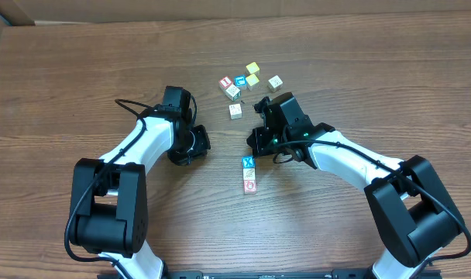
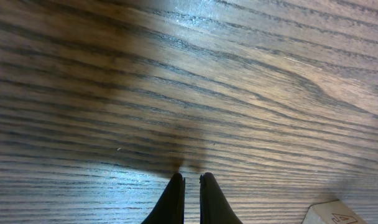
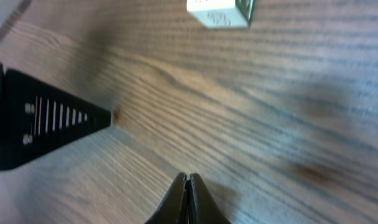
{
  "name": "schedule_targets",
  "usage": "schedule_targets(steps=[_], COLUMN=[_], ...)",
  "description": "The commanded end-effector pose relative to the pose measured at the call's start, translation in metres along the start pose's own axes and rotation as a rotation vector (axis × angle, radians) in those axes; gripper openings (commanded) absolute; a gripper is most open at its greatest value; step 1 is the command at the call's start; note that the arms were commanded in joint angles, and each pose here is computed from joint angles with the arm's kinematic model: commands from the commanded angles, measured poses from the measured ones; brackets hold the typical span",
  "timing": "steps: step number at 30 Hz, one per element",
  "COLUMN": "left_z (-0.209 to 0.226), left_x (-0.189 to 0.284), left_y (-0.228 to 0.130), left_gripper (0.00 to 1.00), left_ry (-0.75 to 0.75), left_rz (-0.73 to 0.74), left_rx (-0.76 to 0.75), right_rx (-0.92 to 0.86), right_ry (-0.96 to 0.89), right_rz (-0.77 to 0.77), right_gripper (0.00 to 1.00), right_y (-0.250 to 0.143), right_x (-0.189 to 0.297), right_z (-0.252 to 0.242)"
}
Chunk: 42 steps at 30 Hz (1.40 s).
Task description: Flip 3 blocks
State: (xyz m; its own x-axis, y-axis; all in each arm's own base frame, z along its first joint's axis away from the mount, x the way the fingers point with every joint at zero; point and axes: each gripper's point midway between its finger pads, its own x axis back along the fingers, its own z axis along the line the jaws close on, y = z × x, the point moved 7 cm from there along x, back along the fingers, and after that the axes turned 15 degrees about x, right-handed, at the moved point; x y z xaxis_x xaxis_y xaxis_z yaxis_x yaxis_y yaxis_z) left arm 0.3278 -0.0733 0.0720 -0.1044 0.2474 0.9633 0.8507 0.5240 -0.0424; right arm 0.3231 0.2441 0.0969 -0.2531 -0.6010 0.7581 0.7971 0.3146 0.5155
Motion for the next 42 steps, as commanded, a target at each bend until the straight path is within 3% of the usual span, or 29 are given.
schedule_targets(steps=[1, 42], left_z=[0.0, 0.001], left_x=[0.004, 0.004], left_y=[-0.002, -0.004], left_gripper=[0.04, 0.04], left_ry=[-0.004, 0.004], left_rz=[-0.001, 0.007], left_rx=[-0.025, -0.022], right_rx=[0.037, -0.02], right_ry=[0.049, 0.003], right_rz=[0.045, 0.128], right_gripper=[0.04, 0.04], right_y=[-0.01, -0.027], right_x=[-0.005, -0.011], right_z=[0.004, 0.003])
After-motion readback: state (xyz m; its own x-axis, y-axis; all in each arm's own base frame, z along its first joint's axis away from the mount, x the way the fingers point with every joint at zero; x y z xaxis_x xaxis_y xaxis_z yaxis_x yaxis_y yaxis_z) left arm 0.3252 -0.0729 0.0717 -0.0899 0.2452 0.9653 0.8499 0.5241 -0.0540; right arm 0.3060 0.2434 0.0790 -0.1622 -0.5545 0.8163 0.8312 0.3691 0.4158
